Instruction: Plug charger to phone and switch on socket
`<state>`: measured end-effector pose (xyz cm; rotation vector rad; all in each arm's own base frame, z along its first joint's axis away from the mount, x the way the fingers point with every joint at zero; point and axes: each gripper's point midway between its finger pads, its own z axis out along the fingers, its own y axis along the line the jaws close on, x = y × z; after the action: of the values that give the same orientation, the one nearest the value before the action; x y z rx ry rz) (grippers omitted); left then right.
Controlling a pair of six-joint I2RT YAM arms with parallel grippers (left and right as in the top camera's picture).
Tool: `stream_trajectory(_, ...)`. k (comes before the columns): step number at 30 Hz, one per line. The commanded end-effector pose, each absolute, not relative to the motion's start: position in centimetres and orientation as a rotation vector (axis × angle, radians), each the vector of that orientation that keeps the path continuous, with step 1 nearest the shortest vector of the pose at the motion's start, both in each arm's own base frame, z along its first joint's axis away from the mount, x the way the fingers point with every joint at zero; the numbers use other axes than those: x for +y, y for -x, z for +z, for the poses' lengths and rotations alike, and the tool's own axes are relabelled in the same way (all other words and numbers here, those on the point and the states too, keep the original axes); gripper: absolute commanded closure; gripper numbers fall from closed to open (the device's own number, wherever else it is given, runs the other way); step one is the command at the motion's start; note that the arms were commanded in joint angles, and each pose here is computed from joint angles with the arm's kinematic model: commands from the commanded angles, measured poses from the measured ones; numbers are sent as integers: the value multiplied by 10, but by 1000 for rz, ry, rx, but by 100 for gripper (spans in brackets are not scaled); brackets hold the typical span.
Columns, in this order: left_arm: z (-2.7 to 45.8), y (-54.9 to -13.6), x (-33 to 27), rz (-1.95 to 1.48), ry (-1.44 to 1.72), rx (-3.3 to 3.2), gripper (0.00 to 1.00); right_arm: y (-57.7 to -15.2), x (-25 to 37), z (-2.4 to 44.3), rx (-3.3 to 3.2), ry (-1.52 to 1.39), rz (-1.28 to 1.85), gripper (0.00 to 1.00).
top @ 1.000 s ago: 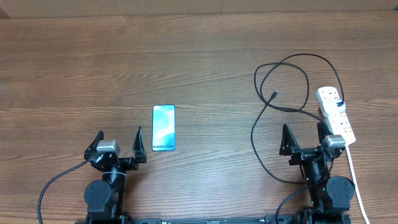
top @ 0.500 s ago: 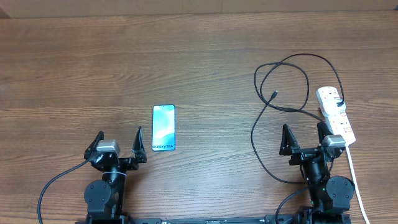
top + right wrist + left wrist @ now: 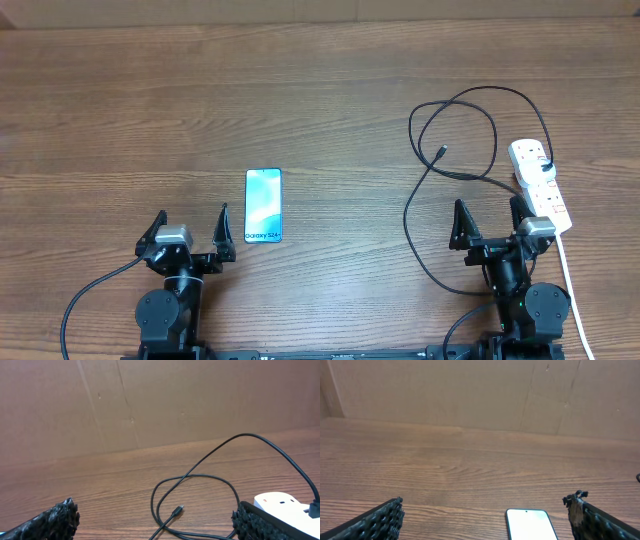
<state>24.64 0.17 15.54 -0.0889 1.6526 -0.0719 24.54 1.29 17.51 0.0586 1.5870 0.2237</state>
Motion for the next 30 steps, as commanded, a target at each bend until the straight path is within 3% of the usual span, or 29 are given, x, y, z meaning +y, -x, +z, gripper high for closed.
stream_trajectory(1,156,-246,1,-70,74,1647,0,-245,14,173,1583,-50,224,0)
stream_trajectory(30,156,-246,3,-58,85,1646,0,-245,14,173,1583,-50,224,0)
